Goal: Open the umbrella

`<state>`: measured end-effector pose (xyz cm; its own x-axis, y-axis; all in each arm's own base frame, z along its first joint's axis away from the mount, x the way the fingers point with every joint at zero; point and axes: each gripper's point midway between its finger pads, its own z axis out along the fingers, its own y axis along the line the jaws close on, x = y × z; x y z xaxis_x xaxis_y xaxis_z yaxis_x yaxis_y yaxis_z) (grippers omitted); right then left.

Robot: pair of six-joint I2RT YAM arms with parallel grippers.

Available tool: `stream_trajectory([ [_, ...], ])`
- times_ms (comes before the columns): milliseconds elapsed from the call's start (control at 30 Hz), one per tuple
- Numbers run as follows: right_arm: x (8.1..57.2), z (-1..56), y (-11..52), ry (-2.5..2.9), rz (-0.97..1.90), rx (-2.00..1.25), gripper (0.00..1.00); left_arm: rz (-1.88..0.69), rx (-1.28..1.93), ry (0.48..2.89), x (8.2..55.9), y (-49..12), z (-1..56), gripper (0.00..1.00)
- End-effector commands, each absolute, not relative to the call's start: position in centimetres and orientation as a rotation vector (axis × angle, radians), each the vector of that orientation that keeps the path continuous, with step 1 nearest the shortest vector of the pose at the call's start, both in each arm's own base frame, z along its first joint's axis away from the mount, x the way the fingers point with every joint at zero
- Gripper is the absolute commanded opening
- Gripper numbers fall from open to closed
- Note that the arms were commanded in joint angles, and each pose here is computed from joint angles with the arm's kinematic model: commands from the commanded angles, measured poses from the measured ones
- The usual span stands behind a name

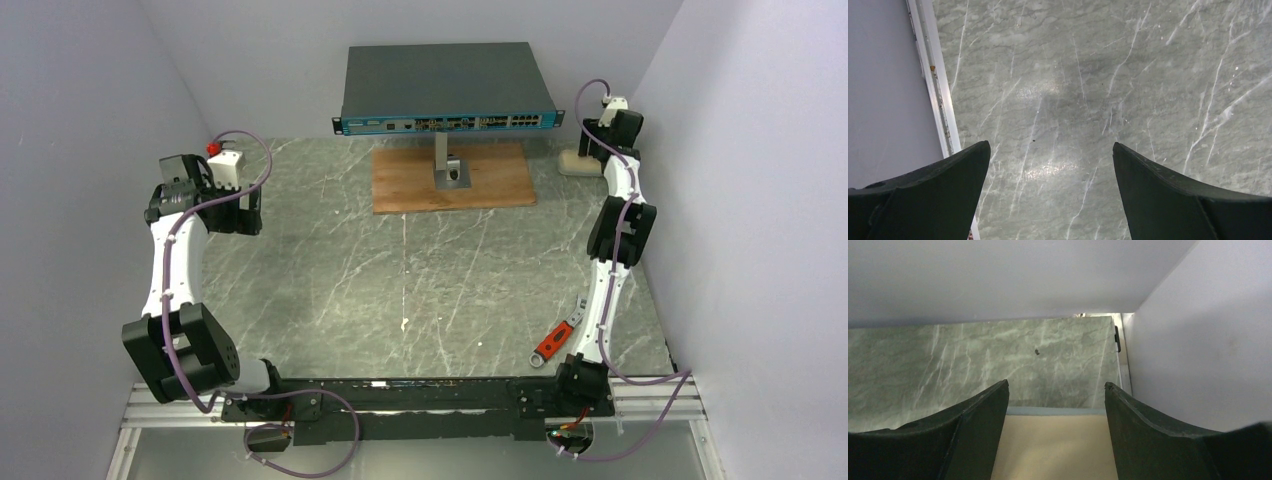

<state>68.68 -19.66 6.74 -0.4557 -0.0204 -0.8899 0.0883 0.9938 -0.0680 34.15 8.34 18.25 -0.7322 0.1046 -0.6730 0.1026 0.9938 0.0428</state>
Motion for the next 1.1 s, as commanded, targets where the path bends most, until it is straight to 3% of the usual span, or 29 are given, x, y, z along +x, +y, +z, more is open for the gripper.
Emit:
stream_trajectory([
  [0, 66.0, 8.3, -18.5, 2.147, -0.086, -0.045, 0.67, 0.053, 0.144, 2.356, 35.5, 9.1, 19.9, 0.98],
  [267, 56.0, 7.7, -12.7, 2.436, 0.356, 0.015, 0.47, 0.027, 0.143, 2.312, 36.0, 8.6, 21.4, 0.98],
  [533, 44.8, 10.0, -5.8, 2.543, 0.696, -0.099, 0.42, -0.019, 0.146, 2.287, 34.8, 7.4, 21.5, 0.98],
  [700, 45.2, 14.7, -8.1, 2.46, 0.575, -0.132, 0.53, -0.018, 0.163, 2.267, 34.1, 7.1, 22.1, 0.98],
  [767, 45.4, 15.6, -9.8, 2.454, 0.496, -0.157, 0.62, -0.02, 0.167, 2.258, 34.0, 6.9, 22.4, 0.98],
  [933, 44.2, 13.6, -14.3, 2.562, 0.275, -0.153, 0.82, -0.053, 0.168, 2.231, 34.0, 6.3, 22.8, 0.98],
  [1067, 44.9, 12.4, -17.6, 2.566, 0.313, 0.038, 0.86, -0.097, 0.131, 2.226, 34.4, 5.9, 23.2, 0.98],
])
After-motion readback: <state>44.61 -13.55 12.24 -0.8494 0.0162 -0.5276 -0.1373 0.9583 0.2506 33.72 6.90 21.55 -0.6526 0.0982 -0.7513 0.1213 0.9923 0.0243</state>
